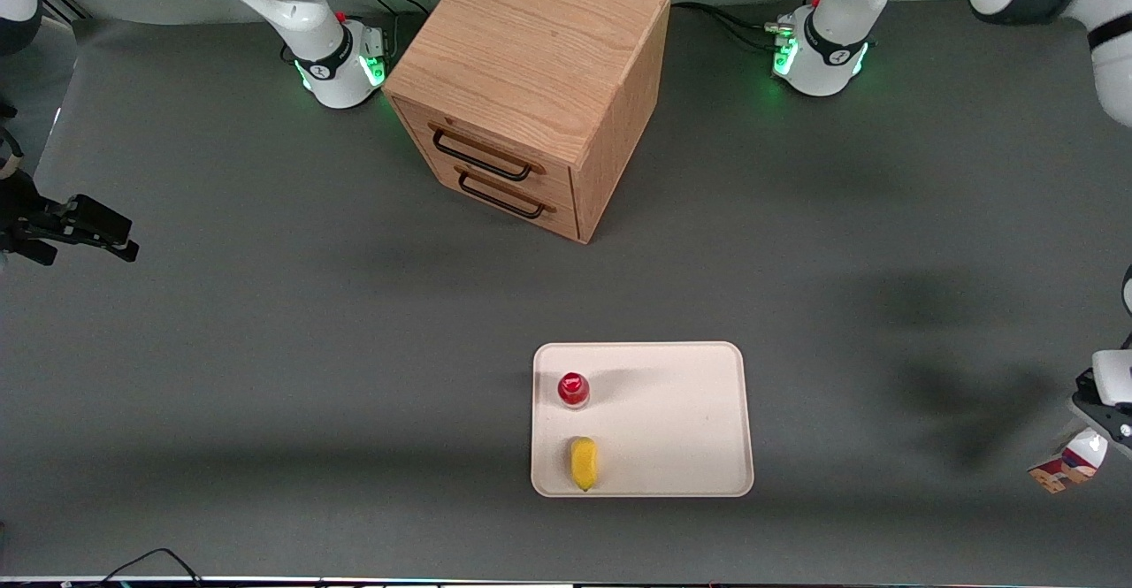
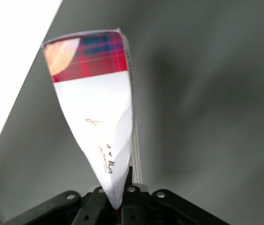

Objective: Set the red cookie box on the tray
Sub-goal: 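Carry the upright cookie box with the left gripper over the tray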

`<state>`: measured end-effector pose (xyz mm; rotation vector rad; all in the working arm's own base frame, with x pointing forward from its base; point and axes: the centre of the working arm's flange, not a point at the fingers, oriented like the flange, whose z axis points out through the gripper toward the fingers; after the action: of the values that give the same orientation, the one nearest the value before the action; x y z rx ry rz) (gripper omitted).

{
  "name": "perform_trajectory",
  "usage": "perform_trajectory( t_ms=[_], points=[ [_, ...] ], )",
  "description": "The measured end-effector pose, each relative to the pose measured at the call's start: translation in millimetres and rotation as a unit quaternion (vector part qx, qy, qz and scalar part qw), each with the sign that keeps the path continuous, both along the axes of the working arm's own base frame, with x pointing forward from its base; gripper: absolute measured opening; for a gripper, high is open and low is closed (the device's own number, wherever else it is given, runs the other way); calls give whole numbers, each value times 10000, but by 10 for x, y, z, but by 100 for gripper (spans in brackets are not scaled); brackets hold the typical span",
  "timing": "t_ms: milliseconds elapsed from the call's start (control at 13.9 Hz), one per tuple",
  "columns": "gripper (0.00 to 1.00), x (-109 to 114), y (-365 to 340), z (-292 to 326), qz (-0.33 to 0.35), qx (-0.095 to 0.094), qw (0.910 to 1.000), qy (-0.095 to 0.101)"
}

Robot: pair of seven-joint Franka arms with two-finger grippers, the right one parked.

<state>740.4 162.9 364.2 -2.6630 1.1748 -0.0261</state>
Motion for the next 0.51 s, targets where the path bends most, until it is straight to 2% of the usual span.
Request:
perform_trajectory(
  t_ms=[72, 216, 505],
  points=[
    [6, -21, -340, 199, 474, -51, 9988, 65],
    [6, -109, -1085, 501, 1377, -81, 9902, 197],
    [6, -378, -2634, 606, 2820, 67, 9590, 276]
  ],
)
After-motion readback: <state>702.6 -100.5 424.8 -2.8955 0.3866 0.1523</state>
